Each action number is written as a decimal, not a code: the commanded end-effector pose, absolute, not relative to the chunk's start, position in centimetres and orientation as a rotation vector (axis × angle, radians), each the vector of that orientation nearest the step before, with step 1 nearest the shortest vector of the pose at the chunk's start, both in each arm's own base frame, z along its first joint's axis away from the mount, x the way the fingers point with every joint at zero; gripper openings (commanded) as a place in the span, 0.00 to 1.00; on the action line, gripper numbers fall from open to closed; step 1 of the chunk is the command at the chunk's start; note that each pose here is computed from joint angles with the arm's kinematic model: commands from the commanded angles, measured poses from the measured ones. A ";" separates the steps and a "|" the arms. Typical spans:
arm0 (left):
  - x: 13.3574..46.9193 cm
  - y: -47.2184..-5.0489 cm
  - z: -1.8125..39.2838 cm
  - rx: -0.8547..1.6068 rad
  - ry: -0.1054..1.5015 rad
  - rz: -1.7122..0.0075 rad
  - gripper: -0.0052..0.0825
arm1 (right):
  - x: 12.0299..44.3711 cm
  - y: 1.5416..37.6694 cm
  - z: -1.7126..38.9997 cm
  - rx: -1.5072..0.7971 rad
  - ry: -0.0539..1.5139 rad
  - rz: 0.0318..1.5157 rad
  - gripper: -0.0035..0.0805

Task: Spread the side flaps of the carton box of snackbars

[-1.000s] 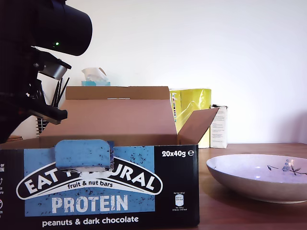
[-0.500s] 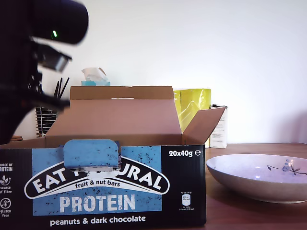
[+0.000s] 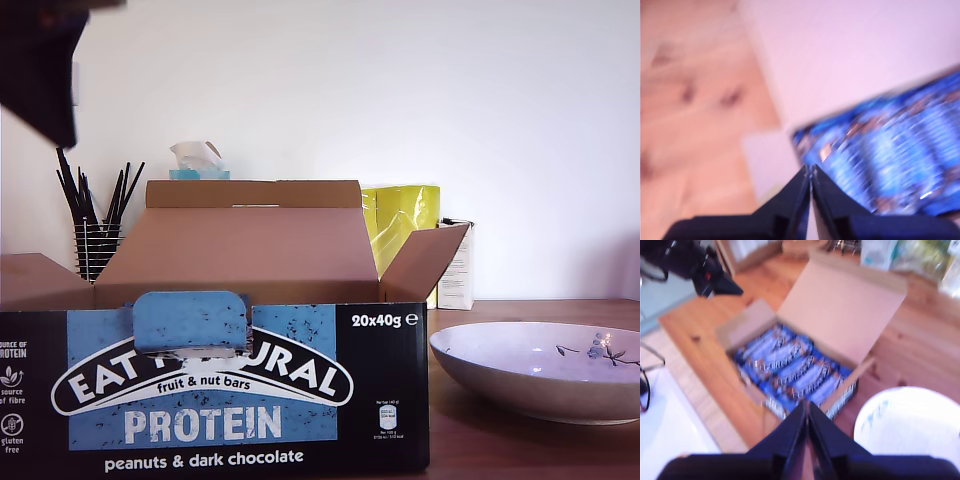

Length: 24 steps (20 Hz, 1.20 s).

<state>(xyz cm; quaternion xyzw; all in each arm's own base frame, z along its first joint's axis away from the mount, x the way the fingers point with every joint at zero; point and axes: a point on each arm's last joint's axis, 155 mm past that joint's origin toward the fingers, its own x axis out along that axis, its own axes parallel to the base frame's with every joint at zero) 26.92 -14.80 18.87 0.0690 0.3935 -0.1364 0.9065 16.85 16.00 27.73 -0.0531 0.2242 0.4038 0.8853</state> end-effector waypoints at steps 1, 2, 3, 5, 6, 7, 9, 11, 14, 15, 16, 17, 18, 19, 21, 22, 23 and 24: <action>26.4 -15.4 19.6 0.150 0.737 -0.362 0.04 | 17.4 16.1 27.9 -0.093 0.439 0.828 0.03; 26.1 -15.9 20.1 0.146 0.691 -0.409 0.04 | 17.9 16.0 27.8 -0.083 0.430 0.806 0.03; 25.9 -16.4 20.8 0.145 0.636 -0.455 0.04 | 18.4 16.0 27.7 -0.082 0.420 0.790 0.03; 25.0 -17.1 22.0 0.156 0.528 -0.543 0.04 | 19.3 15.8 27.6 -0.059 0.397 0.752 0.03; 24.5 -17.1 22.5 0.168 0.479 -0.570 0.04 | 19.8 15.5 27.6 -0.040 0.382 0.722 0.03; 24.0 -17.0 23.1 0.163 0.439 -0.593 0.04 | 20.1 15.1 27.3 -0.038 0.374 0.693 0.03; 23.3 -16.3 23.5 0.143 0.395 -0.611 0.04 | 20.1 14.1 26.3 -0.046 0.370 0.645 0.03; 23.3 -15.4 23.5 0.127 0.370 -0.607 0.04 | 19.6 13.6 25.5 -0.027 0.365 0.630 0.03; 23.7 -14.2 22.7 0.102 0.363 -0.603 0.04 | 18.5 12.7 24.7 -0.003 0.342 0.615 0.03; 24.0 -13.9 22.6 0.084 0.360 -0.605 0.04 | 17.9 12.4 24.3 -0.006 0.348 0.614 0.03; 24.0 -13.8 22.9 0.062 0.350 -0.625 0.04 | 17.4 12.0 23.9 -0.009 0.357 0.605 0.03; 23.9 -13.9 23.1 0.049 0.345 -0.649 0.04 | 16.9 11.7 23.7 -0.010 0.363 0.606 0.03; 23.6 -14.1 22.9 0.034 0.355 -0.677 0.04 | 16.4 11.5 23.5 -0.011 0.368 0.607 0.03; 23.1 -14.3 22.5 0.022 0.379 -0.702 0.04 | 15.9 11.2 23.1 -0.009 0.377 0.605 0.03; 22.3 -14.5 21.5 0.023 0.429 -0.730 0.04 | 15.4 11.2 23.0 -0.002 0.381 0.615 0.03; 22.3 -14.5 21.4 0.022 0.431 -0.731 0.04 | 15.3 11.1 23.1 0.002 0.380 0.613 0.03; 22.3 -14.5 21.4 0.022 0.433 -0.732 0.04 | 15.4 11.1 23.0 0.003 0.381 0.612 0.03; 22.2 -14.5 21.2 0.019 0.442 -0.731 0.04 | 15.4 11.1 23.0 0.003 0.381 0.612 0.03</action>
